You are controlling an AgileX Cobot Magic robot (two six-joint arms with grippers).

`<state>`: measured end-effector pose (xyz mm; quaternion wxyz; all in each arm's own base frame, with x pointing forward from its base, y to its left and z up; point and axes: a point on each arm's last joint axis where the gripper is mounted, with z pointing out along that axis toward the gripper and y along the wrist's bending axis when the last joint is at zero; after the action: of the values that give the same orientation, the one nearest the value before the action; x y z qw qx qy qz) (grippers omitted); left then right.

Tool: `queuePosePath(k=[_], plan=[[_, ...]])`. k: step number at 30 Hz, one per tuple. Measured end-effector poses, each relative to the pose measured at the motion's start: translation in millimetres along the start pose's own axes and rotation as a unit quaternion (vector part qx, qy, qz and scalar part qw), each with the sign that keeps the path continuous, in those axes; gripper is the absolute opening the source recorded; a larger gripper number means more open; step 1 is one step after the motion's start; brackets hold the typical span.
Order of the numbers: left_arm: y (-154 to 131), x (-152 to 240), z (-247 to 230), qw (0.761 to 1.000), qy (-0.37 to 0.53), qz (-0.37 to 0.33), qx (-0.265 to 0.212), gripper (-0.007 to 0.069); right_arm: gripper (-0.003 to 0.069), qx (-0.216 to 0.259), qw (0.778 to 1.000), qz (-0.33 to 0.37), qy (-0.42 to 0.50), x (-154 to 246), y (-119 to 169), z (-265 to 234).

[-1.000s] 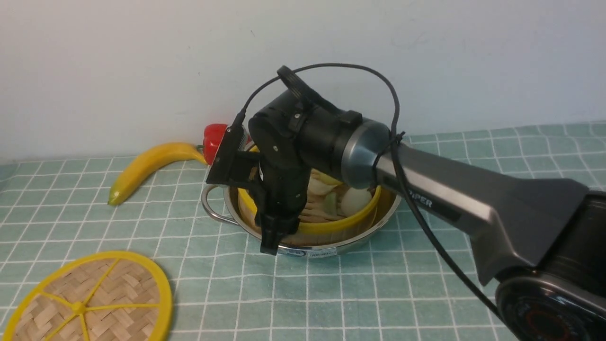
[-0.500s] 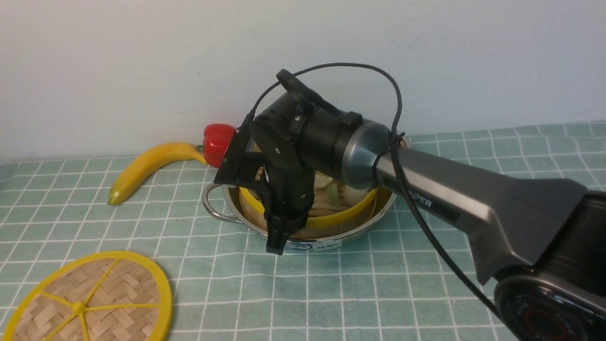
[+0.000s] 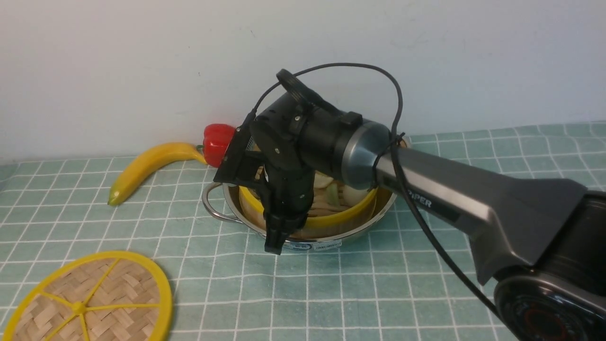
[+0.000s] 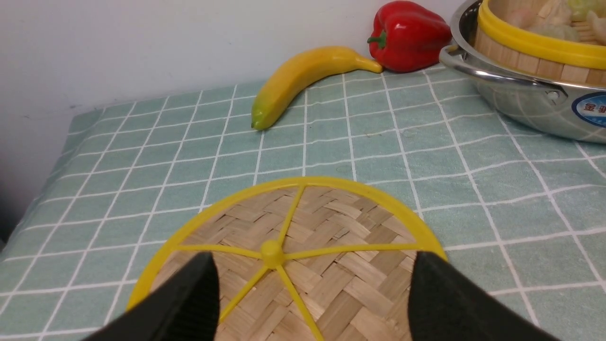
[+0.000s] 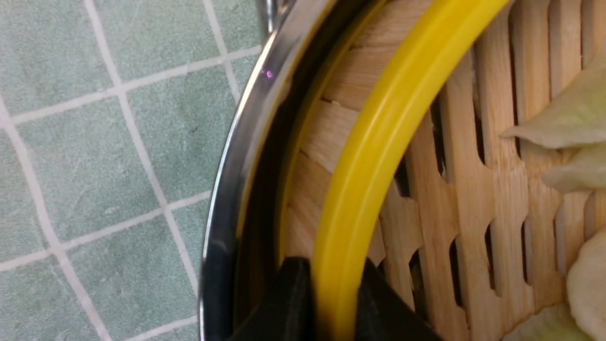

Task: Place the steamer in the pot on the blue tablecloth, and put the lid on the steamer.
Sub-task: 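Place the bamboo steamer basket of food into the steel pot with the right gripper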

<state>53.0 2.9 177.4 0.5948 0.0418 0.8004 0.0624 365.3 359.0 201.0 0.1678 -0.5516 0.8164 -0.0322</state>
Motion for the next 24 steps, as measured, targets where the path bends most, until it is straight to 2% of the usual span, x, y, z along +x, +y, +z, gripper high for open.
queuePosePath(k=[3,6,7,11,20,24], plan=[[0,0,0,1.0,0.0,0.0,0.0,0.0495,0.0194,0.003,1.0,0.0,-0.005,-1,-1,-1],[0,0,0,1.0,0.0,0.0,0.0,0.0495,0.0295,0.003,1.0,0.0,-0.011,-2,-1,-1],[0,0,0,1.0,0.0,0.0,0.0,0.0495,0.0295,0.003,1.0,0.001,-0.011,-2,-1,-1],[0,0,0,1.0,0.0,0.0,0.0,0.0495,0.0367,0.0,1.0,0.004,-0.017,-3,-1,-5],[0,0,0,1.0,0.0,0.0,0.0,0.0495,0.0383,0.009,0.999,0.007,-0.039,-5,-5,-29],[0,0,0,1.0,0.0,0.0,0.0,0.0495,0.0381,0.017,0.997,0.029,-0.073,-6,-9,-65]])
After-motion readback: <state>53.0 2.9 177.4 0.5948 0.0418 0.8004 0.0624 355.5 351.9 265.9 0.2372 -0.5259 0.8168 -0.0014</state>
